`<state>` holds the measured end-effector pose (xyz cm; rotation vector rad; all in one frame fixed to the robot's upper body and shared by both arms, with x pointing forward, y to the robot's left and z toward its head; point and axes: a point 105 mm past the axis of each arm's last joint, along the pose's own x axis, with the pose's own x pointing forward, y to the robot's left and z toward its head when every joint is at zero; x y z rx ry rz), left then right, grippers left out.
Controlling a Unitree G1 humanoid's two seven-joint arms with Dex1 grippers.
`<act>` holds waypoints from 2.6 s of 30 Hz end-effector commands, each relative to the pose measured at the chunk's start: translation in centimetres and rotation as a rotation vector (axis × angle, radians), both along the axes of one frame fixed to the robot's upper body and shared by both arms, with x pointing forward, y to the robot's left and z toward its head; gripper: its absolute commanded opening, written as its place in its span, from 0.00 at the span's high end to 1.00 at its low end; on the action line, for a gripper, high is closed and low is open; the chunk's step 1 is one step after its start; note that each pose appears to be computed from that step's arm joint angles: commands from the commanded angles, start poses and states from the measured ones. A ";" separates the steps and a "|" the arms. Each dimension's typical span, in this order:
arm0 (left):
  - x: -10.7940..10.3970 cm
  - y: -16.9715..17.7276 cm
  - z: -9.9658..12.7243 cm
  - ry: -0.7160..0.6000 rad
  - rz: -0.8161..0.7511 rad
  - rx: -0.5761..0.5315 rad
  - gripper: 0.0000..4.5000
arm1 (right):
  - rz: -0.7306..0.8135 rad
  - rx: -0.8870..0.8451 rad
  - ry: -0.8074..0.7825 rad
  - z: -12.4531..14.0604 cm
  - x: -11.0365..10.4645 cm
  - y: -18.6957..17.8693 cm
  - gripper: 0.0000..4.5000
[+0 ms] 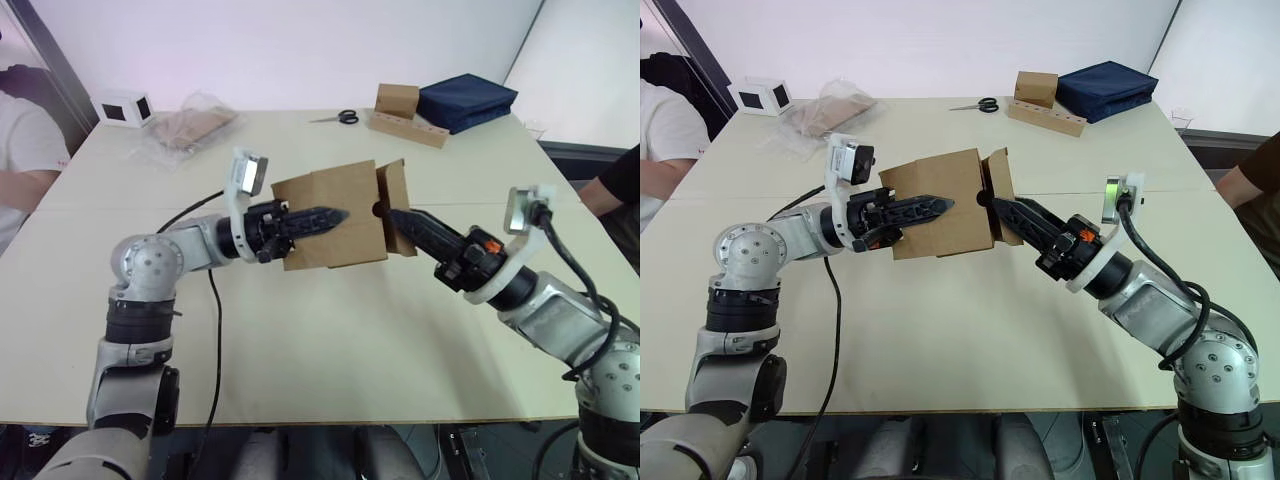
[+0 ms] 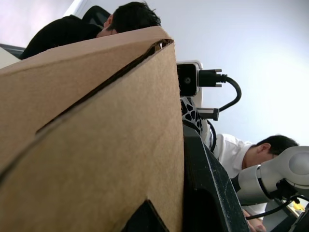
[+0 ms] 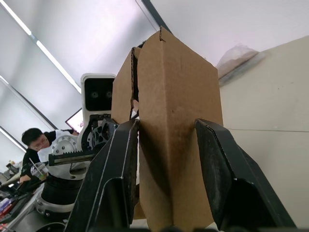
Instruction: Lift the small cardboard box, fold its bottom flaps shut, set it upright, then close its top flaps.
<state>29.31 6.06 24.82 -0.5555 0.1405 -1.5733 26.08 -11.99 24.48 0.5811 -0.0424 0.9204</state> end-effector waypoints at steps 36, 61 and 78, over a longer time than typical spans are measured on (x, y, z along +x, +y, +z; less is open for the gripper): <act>0.4 -1.3 0.8 -0.116 0.078 -0.031 1.00 | 0.015 0.032 -0.078 2.0 -0.7 2.2 0.59; 1.1 -1.3 1.3 -0.073 0.117 -0.075 1.00 | 0.040 -0.004 -0.058 1.3 -0.6 3.4 0.59; 1.0 0.6 0.6 -0.169 0.090 0.079 1.00 | -0.077 -0.168 -0.101 1.0 -0.1 -1.3 0.59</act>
